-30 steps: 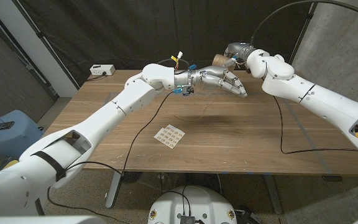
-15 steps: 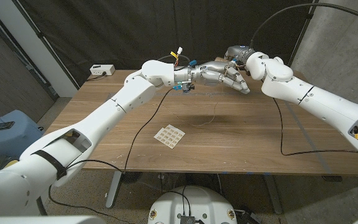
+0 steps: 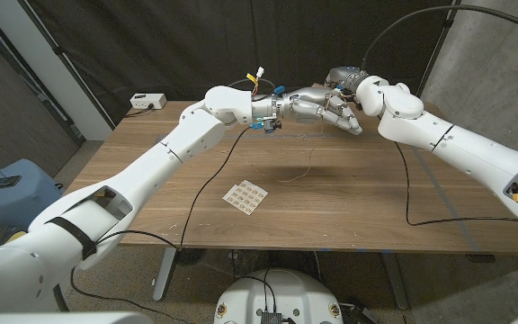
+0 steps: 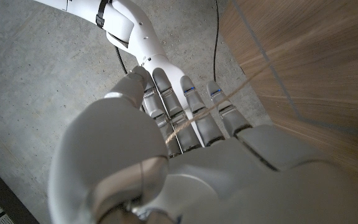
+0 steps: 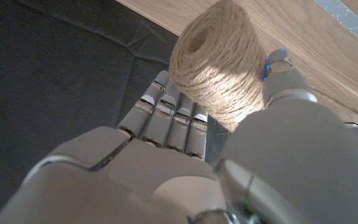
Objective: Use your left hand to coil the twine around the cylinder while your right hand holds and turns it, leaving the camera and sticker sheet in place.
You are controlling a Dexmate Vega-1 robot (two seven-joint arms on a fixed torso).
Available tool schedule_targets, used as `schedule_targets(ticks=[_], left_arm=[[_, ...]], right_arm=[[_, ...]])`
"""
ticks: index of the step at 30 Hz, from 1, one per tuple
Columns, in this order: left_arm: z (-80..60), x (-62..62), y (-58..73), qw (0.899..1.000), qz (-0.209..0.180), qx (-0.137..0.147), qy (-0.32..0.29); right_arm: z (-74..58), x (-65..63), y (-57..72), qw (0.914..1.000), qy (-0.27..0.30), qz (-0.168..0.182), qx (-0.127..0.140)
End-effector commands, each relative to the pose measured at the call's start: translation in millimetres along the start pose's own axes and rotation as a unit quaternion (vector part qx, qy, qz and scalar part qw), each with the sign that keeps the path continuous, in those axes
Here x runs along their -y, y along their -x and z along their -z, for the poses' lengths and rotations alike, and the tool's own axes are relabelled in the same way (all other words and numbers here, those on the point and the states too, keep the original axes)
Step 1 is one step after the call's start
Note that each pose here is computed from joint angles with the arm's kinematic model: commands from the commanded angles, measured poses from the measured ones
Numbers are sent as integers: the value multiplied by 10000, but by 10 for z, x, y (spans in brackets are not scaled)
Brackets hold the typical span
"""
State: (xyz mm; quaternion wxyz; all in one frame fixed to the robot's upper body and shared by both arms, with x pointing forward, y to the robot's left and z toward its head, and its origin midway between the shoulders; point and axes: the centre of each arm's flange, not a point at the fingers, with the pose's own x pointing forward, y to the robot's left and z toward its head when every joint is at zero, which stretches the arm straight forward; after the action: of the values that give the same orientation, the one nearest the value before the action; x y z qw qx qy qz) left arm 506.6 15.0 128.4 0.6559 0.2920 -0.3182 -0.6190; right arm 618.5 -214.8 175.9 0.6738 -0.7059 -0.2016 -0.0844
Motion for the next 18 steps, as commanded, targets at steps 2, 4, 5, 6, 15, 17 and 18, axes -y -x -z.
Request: schedule_targets(ticks=[2,4,5,6,15,17,18], left_arm=[[-322,-155,-11,9993,-39,260,-248],[-321,-144,-8,9994,-27,249,-233],[-315,-136,-7,9995,-14,254,-184],[-312,-129,-6,9995,-6,261,-152],[-470,-227,41,9983,-251,371,-364],[-510,-262,58,9978,-332,395,-419],[-526,-277,66,9976,-362,403,-433]], right_arm=[[214,-258,48,9993,-18,-302,-224],[248,-252,48,9992,-35,-293,-252],[262,-247,47,9992,-32,-284,-264],[274,-243,44,9992,-17,-283,-283],[312,-310,54,9989,3,-362,-294],[321,-333,58,9988,-7,-380,-306],[328,-341,60,9988,-15,-389,-308]])
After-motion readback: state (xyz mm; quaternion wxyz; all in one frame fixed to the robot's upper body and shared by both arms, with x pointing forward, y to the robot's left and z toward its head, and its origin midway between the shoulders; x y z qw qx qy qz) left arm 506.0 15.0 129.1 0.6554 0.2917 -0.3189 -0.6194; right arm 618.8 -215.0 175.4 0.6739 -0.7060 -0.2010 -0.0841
